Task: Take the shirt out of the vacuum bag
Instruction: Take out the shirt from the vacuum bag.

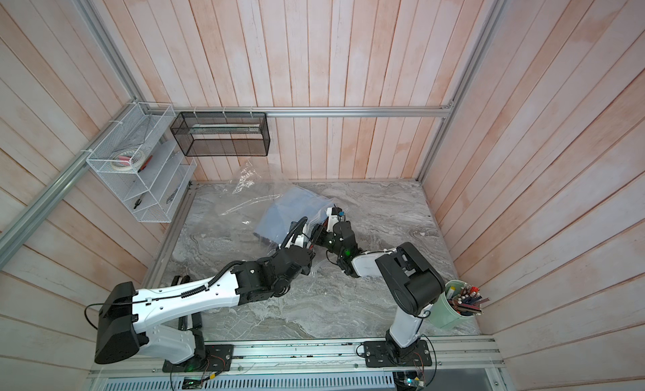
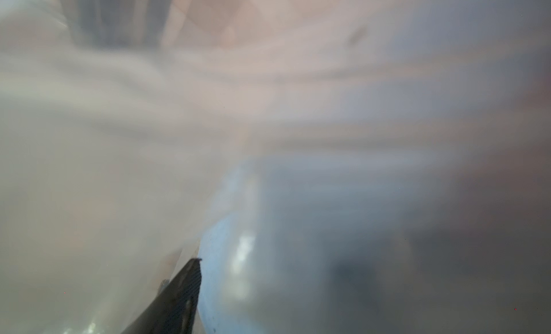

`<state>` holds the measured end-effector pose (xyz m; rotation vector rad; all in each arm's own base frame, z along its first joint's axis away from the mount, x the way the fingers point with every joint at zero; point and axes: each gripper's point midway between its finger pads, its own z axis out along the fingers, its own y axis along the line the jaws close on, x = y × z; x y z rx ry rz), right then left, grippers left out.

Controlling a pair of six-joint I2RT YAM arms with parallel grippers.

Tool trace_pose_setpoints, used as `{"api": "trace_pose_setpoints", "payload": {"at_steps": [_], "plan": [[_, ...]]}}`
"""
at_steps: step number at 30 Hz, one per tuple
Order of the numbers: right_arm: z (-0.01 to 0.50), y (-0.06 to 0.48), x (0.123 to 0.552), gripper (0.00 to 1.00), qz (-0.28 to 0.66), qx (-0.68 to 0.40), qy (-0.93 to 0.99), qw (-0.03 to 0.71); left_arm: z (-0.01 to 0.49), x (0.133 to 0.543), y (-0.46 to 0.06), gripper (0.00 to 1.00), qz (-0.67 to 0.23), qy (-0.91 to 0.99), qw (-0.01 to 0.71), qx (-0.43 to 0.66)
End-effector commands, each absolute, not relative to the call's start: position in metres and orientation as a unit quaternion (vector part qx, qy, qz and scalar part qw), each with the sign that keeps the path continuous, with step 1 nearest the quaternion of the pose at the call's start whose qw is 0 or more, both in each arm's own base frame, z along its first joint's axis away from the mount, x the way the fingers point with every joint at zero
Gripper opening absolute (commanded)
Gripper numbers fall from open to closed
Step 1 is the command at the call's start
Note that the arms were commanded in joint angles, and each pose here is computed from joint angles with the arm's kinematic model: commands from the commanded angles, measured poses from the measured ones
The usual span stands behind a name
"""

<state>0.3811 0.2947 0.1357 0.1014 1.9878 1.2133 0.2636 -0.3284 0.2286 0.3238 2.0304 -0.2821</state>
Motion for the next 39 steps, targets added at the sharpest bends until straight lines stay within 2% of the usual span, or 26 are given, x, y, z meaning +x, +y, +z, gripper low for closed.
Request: {"api": "trace_pose_setpoints", "payload": {"at_steps": [1, 7, 13, 21, 39], "plan": [[0.145, 0.308, 0.384, 0.68, 0.493, 0.024, 0.778, 0.388, 0.23, 0.261, -0.323, 0.0, -0.119, 0.842, 0.511, 0.121], [0.153, 0.29, 0.392, 0.68, 0.49, 0.039, 0.775, 0.397, 0.225, 0.261, -0.322, 0.0, -0.117, 0.845, 0.508, 0.12], [0.135, 0.276, 0.392, 0.68, 0.486, 0.054, 0.788, 0.374, 0.22, 0.26, -0.32, 0.0, -0.115, 0.847, 0.504, 0.121], [0.12, 0.281, 0.392, 0.69, 0.491, 0.048, 0.801, 0.341, 0.219, 0.259, -0.321, 0.0, -0.117, 0.849, 0.501, 0.122], [0.1, 0.282, 0.405, 0.68, 0.464, 0.062, 0.819, 0.332, 0.214, 0.259, -0.321, 0.0, -0.11, 0.852, 0.497, 0.122]]}}
